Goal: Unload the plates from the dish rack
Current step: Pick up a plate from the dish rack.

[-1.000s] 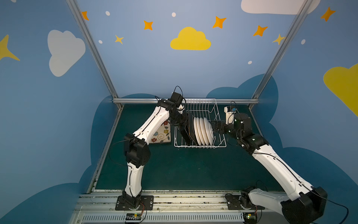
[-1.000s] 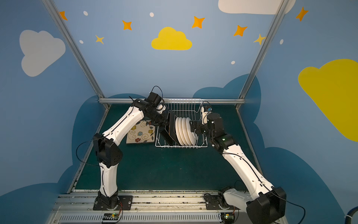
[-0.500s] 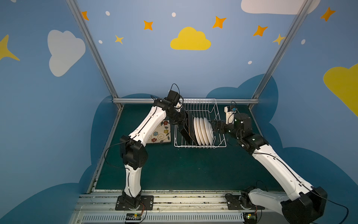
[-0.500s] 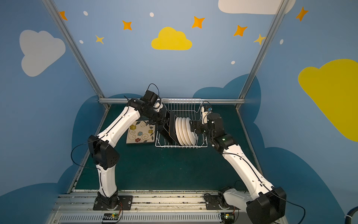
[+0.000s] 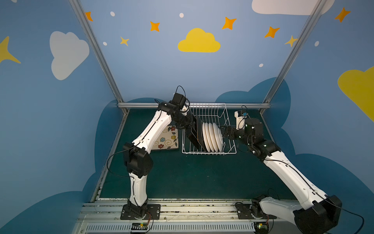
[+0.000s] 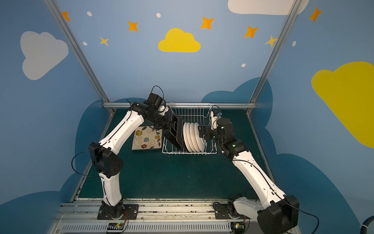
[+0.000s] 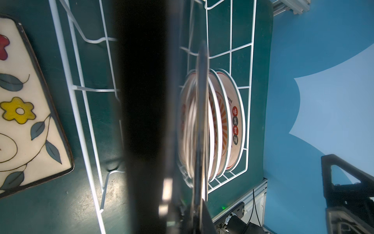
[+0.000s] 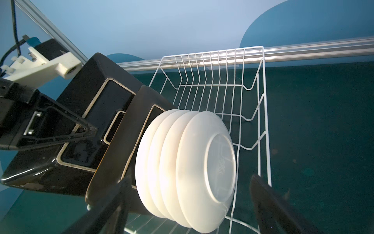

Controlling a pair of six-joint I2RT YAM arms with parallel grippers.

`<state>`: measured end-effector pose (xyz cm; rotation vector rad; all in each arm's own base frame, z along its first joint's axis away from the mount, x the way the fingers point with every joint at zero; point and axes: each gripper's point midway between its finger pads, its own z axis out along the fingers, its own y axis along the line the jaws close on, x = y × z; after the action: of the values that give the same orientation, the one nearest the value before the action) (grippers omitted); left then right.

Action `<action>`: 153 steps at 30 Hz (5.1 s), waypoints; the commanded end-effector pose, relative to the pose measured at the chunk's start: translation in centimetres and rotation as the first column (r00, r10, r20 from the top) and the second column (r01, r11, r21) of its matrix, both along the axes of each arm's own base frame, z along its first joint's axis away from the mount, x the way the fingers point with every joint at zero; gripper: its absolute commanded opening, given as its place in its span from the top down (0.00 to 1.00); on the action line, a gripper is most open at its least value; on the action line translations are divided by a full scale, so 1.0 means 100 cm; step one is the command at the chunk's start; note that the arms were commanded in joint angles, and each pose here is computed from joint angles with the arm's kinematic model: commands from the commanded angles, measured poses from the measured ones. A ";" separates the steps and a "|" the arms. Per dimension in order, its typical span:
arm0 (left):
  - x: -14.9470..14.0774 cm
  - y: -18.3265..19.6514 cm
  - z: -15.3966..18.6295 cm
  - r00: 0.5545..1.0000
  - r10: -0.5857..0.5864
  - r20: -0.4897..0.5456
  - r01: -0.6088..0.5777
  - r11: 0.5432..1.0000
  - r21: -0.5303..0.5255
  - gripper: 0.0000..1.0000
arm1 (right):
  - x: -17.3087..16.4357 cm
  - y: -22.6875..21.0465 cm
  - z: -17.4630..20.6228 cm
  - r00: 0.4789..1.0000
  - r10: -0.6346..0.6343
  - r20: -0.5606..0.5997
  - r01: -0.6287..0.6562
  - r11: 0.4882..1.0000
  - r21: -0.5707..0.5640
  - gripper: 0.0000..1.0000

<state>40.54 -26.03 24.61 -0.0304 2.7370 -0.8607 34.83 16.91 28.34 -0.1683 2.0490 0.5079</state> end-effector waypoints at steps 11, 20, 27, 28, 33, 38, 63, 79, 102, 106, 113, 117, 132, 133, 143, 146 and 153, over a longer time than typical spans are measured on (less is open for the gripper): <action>0.006 0.029 0.092 0.965 0.049 0.259 -0.033 0.997 -0.065 0.97 | 0.002 0.004 0.003 1.000 0.011 0.000 -0.011 1.000 0.027 0.10; 0.006 0.032 0.115 0.940 0.038 0.338 -0.011 0.997 -0.081 0.97 | 0.003 0.006 0.004 1.000 0.019 -0.003 -0.019 0.999 0.035 0.10; 0.007 0.036 0.144 0.869 -0.016 0.495 0.036 0.999 -0.032 0.97 | 0.002 0.006 0.005 0.999 0.021 -0.040 -0.019 0.999 0.046 0.10; 0.008 0.038 0.148 0.856 -0.020 0.516 0.036 0.999 -0.022 0.97 | 0.002 0.006 0.004 0.999 0.021 -0.048 -0.018 0.999 0.048 0.10; 0.007 0.042 0.165 0.792 -0.063 0.607 0.051 0.998 0.037 0.97 | 0.004 0.006 0.009 0.998 0.022 -0.059 -0.017 0.997 0.078 0.10; 0.004 0.040 0.174 0.687 -0.177 0.705 0.055 0.980 0.192 0.97 | 0.010 0.010 0.028 0.996 0.049 -0.078 -0.031 0.976 0.215 0.08; -0.023 0.024 0.183 -0.015 -0.622 0.783 -0.189 0.771 0.608 0.97 | 0.019 0.041 0.084 0.951 0.260 -0.167 -0.139 0.842 0.521 0.08; -0.027 0.005 0.173 -0.157 -0.765 0.625 -0.370 0.633 0.681 0.97 | 0.030 0.073 0.069 0.858 0.405 -0.316 -0.136 0.772 0.621 0.17; -0.022 -0.008 0.147 -0.159 -0.854 0.496 -0.462 0.509 0.727 0.97 | 0.025 0.112 0.019 0.718 0.452 -0.529 -0.003 0.762 0.647 0.72; -0.020 -0.006 0.145 -0.143 -0.853 0.502 -0.469 0.505 0.725 0.97 | 0.025 0.111 0.019 0.729 0.450 -0.516 -0.007 0.759 0.652 0.88; -0.022 -0.006 0.145 -0.143 -0.840 0.523 -0.466 0.523 0.713 0.80 | 0.026 0.108 0.025 0.764 0.439 -0.473 -0.027 0.754 0.657 1.00; -0.023 -0.006 0.147 -0.148 -0.827 0.542 -0.457 0.543 0.704 0.61 | 0.028 0.105 0.030 0.779 0.434 -0.453 -0.034 0.750 0.660 1.00; -0.027 0.003 0.144 -0.094 -0.779 0.621 -0.416 0.597 0.686 0.00 | 0.045 0.086 0.074 0.852 0.445 -0.276 -0.108 0.665 0.739 1.00; -0.029 0.004 0.144 -0.087 -0.771 0.631 -0.401 0.607 0.686 0.00 | 0.047 0.083 0.078 0.860 0.438 -0.262 -0.108 0.658 0.746 1.00; -0.058 0.008 0.153 -0.047 -0.645 0.763 -0.162 0.759 0.631 0.00 | 0.058 0.067 0.107 0.901 0.404 -0.162 -0.147 0.632 0.761 1.00; -0.059 0.021 0.162 -0.003 -0.553 0.833 -0.109 0.829 0.549 0.00 | 0.059 0.064 0.108 0.906 0.394 -0.154 -0.148 0.636 0.758 1.00; -0.042 0.074 0.186 0.242 -0.185 0.952 -0.039 0.979 0.200 0.00 | 0.057 0.060 0.094 0.904 0.400 -0.149 -0.159 0.640 0.751 1.00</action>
<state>36.51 -19.28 43.29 0.6556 1.4281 -0.1010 42.12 22.67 29.01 0.3935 2.2259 1.5336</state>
